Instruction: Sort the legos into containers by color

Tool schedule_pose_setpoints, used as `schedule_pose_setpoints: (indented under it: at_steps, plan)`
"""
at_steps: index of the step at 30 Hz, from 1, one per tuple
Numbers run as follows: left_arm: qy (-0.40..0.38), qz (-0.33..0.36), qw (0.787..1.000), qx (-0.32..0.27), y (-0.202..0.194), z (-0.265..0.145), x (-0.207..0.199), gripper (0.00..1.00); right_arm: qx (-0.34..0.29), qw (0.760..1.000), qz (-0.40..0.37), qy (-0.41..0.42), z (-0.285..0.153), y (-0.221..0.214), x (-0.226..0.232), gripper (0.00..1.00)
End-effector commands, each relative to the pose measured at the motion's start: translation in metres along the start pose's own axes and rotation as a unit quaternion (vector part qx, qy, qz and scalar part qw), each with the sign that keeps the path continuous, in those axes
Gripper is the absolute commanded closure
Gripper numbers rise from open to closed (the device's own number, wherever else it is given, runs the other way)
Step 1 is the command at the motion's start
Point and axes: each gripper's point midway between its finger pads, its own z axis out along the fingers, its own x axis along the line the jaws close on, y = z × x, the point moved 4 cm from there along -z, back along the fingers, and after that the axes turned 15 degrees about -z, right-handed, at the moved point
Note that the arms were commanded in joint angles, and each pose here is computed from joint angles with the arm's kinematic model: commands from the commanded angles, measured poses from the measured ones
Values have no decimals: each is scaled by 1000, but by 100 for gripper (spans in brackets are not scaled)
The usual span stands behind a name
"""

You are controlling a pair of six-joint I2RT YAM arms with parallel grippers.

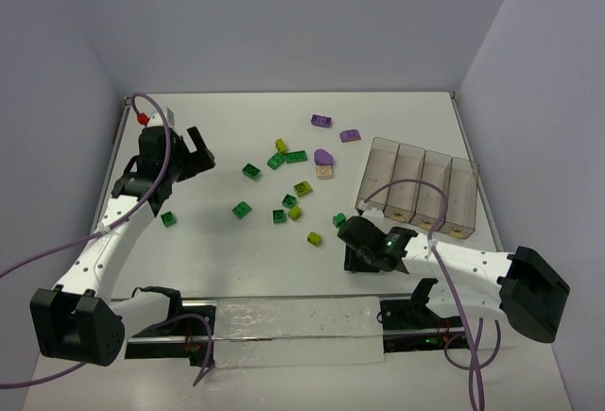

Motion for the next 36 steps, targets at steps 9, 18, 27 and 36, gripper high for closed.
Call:
schedule_pose_setpoints:
  at_steps: [9,18,27,36]
  plan:
    - [-15,1,1000,-22,13,-4,-10,1,-114,993,4,10,-53,69,19,87]
    - [-8,4,1000,-18,7,0,-5,1,-228,967,46,-108,-93,184,-46,86]
    - [3,4,1000,-26,9,-7,0,1,-235,957,87,-147,-61,250,-103,85]
    - [6,8,1000,-30,12,-15,0,1,-221,953,109,-176,-13,296,-128,84]
